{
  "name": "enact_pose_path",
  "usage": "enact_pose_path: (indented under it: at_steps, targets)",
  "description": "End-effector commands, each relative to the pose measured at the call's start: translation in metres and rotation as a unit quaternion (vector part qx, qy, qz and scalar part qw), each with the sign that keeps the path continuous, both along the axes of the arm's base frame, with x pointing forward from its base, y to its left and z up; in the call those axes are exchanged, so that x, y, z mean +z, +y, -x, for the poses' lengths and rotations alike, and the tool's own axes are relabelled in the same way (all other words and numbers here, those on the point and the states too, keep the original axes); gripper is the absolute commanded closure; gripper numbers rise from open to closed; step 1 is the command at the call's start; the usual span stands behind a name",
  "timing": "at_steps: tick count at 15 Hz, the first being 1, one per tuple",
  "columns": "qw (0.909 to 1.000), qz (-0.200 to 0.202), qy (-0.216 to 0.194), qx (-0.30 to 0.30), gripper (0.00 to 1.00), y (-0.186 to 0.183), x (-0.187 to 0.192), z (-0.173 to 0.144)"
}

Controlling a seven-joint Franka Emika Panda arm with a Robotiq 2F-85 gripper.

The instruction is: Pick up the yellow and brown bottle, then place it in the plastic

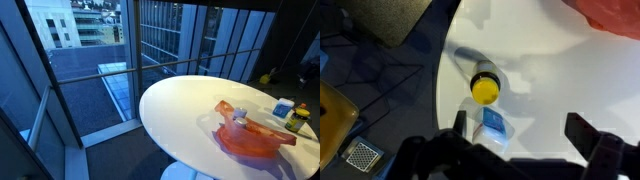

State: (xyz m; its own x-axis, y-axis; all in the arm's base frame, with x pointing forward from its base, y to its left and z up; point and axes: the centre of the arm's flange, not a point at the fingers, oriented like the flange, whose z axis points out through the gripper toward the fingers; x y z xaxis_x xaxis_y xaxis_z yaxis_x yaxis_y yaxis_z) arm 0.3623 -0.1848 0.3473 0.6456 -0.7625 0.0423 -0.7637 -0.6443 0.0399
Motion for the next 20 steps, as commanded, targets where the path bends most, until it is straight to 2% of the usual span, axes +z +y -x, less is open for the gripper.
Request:
enact_pose_path:
  at_steps: [1, 5, 11, 17, 20]
  targets:
    - [1.0000, 0.005, -0.002, -0.007, 0.00, -0.014, -0.029, -0.008]
    - [0.9999, 0.003, 0.004, -0.012, 0.00, -0.023, -0.061, -0.011]
    - [0.9990, -0.013, 0.036, -0.021, 0.00, -0.031, -0.108, -0.003]
    - [0.9980, -0.003, 0.058, -0.022, 0.00, -0.039, -0.131, 0.005]
    - [0.9982, 0.009, 0.059, -0.012, 0.06, -0.040, -0.137, 0.003]
